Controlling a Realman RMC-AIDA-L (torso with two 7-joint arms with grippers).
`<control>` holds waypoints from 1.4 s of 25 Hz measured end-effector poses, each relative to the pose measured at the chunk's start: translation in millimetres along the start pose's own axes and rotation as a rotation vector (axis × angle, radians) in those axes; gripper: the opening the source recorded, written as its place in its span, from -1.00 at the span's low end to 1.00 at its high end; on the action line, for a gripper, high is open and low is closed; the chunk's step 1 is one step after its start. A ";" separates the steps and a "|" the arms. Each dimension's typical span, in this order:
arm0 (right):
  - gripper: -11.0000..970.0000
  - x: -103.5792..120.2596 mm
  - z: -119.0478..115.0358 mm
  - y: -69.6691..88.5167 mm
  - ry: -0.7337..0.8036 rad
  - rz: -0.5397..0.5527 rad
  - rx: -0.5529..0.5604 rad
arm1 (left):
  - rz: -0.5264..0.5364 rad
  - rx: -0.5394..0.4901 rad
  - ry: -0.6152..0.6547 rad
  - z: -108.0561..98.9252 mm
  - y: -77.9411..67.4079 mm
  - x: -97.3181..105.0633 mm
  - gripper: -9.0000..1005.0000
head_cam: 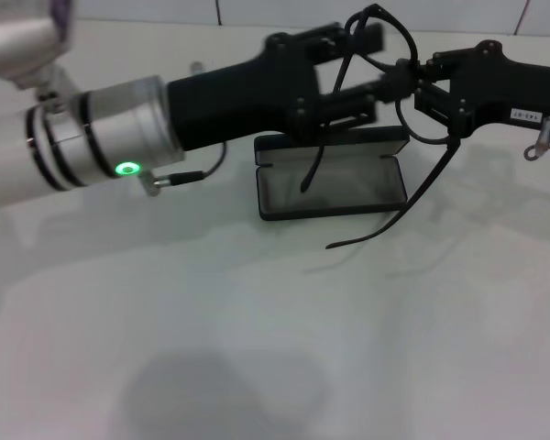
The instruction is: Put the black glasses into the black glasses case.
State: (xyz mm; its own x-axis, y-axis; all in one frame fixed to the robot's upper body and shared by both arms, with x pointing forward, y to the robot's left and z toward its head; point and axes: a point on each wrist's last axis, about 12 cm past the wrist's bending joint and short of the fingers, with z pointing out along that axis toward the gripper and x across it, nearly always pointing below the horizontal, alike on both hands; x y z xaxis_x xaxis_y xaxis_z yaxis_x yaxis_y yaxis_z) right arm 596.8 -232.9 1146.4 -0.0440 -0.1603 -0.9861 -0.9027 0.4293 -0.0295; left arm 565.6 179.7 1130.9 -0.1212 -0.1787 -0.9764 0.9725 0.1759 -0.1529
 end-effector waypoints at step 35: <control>-0.78 -1.0 -18.7 19.2 -0.121 -0.165 -0.137 | -0.101 0.150 0.049 6.1 -7.1 -8.2 0.28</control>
State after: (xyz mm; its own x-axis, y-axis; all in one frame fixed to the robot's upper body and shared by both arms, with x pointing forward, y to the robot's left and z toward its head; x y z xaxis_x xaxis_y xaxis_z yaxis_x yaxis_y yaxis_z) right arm 571.5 -241.2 1149.9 0.1533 -0.1068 -0.9824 -0.9433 0.2803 -0.1777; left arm 560.9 174.0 1140.9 -0.2255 -0.1403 -0.9641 0.9732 0.0129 -0.2295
